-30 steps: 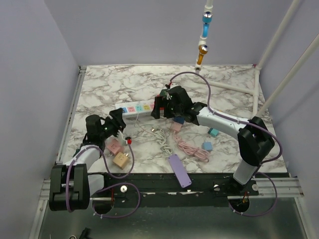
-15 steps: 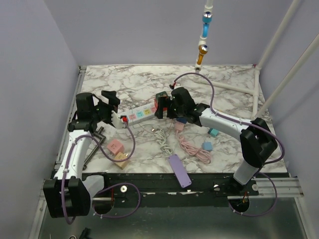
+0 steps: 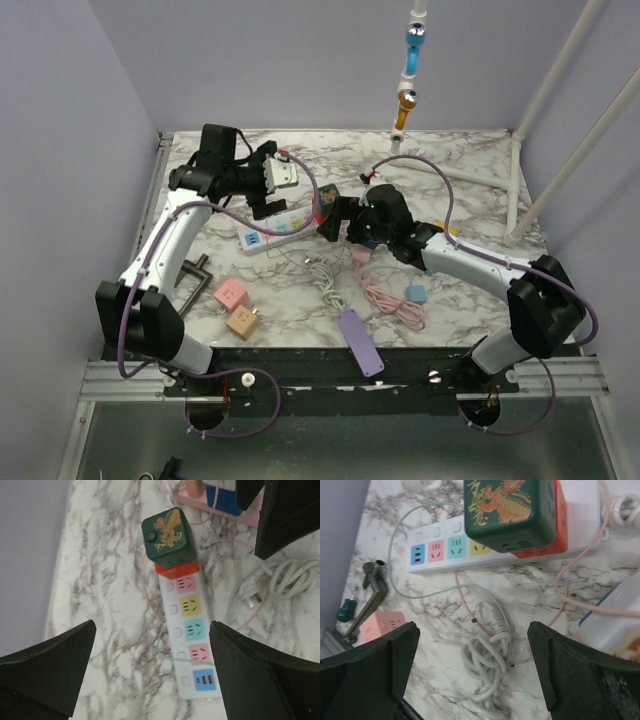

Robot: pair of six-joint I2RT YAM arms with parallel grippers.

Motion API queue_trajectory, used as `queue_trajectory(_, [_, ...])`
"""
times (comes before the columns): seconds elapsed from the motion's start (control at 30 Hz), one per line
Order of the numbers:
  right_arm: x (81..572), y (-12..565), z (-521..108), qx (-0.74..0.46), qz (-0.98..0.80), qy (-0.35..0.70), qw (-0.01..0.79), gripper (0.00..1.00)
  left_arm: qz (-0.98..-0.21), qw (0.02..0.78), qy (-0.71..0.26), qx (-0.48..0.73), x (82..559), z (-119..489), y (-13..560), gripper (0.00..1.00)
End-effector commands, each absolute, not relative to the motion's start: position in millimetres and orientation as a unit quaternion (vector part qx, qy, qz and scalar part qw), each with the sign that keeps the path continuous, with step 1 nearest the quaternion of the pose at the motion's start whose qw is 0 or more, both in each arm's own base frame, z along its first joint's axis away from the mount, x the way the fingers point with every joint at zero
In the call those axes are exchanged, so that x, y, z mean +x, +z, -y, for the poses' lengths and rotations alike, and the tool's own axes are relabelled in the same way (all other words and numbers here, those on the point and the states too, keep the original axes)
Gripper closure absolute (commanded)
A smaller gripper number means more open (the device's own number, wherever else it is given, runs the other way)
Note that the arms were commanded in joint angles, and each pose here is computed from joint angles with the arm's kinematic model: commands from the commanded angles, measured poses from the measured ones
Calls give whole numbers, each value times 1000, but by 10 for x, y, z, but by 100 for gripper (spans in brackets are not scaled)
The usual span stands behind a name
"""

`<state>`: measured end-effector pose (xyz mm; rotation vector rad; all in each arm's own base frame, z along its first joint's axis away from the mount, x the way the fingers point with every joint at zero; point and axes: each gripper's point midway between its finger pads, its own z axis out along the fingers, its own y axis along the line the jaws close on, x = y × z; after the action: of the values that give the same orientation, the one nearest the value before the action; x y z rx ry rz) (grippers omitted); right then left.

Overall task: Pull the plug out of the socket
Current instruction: Remove the plug from the socket.

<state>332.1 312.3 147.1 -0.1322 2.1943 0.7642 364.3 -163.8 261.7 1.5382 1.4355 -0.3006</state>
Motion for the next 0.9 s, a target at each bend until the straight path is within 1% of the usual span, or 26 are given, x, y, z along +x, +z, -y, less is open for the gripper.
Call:
queue_trajectory(0.0, [3138,1932,-3241,-59,-814,397,419,0,-671,408,-258,563,3512,1934,2315,1])
queue_trajectory(0.07, [3094,2087,-3180,-53,-799,408,438,0,-665,396,-263,577,3555,2014,2170,1])
queue_trajectory(0.2, [3068,2308,-3015,-42,-786,398,472,0,-664,377,-254,594,3671,2081,1856,2])
queue_trajectory(0.3, [3065,2440,-2898,-36,-780,382,494,0,-678,359,-242,595,3805,2095,1643,2])
queue_trajectory(0.43, [3143,2434,-2707,-11,-788,337,515,0,-682,370,-243,582,3961,2155,1669,1])
queue_trajectory(0.57, [3137,2406,-2643,-6,-789,327,520,0,-673,377,-248,586,3997,2277,1667,2])
queue_trajectory(0.7, [3145,2451,-2566,7,-785,318,531,0,-687,395,-239,562,4110,2449,1599,1])
queue_trajectory(0.87, [3139,2558,-2450,22,-777,309,548,0,-706,371,-222,561,4152,2617,1465,2])
